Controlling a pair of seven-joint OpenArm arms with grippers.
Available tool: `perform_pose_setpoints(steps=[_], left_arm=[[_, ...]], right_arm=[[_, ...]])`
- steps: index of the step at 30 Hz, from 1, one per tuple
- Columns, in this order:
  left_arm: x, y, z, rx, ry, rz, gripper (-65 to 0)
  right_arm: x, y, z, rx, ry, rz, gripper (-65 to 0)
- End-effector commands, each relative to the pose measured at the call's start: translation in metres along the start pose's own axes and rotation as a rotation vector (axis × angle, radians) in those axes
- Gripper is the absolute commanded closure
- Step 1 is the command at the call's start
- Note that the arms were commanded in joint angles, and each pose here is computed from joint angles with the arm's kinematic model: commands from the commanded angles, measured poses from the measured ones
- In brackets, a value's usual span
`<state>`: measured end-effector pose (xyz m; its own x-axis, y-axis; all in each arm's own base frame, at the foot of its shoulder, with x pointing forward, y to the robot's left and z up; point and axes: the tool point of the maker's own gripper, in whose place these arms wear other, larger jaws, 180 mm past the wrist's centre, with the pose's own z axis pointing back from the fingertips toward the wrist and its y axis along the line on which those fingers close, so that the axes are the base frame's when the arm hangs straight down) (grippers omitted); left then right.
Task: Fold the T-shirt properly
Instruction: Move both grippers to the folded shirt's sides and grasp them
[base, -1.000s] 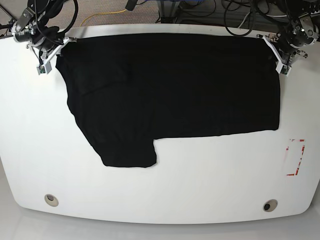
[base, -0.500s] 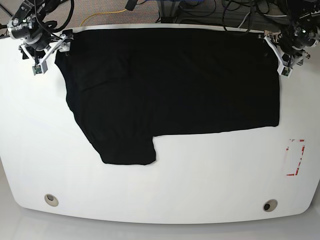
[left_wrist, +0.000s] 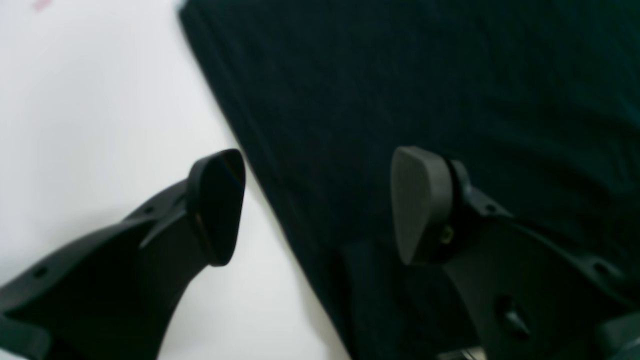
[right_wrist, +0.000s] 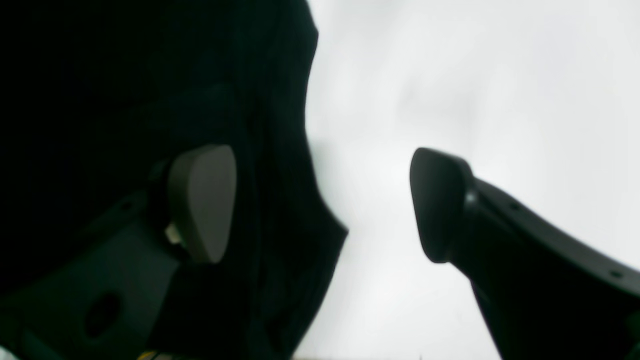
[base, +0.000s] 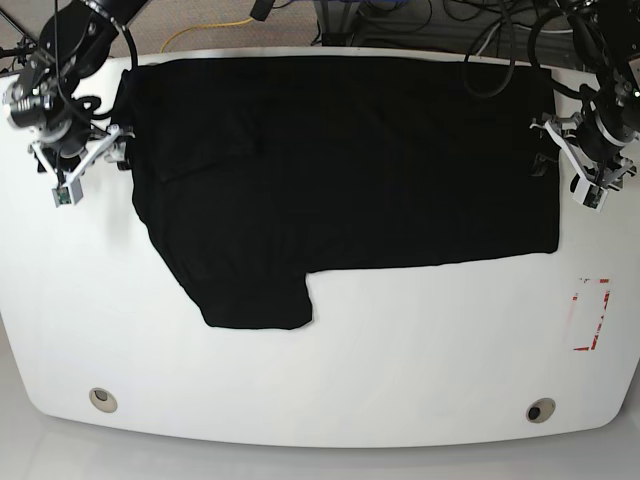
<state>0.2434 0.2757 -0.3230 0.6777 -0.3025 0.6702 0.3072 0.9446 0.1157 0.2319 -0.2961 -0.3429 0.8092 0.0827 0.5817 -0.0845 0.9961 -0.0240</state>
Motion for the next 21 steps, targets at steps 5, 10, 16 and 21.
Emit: perform_pose_setpoints(steps=[5,10,16,21], left_arm=[[0.041,0.027,-0.008,0.108,-0.082,0.01,-42.6],[0.048,0.049,-0.029,0.175,-0.057,0.086,-42.6],[0.058,0.062,-0.051,0.199,-0.063,0.125,-42.6],[0.07,0.058,-0.068,0.173,-0.134,0.143,-42.6]], right_arm=[[0.062,0.007,-0.029,0.098,-0.096,0.024,-51.0],[0.101,0.013,-0.052,0.172,-0.158,0.002,-51.0],[0.138,0.024,-0.082,0.266,-0.202,-0.002,-50.9],[0.15,0.028,-0.106,0.321,-0.198,-0.027,-50.9]])
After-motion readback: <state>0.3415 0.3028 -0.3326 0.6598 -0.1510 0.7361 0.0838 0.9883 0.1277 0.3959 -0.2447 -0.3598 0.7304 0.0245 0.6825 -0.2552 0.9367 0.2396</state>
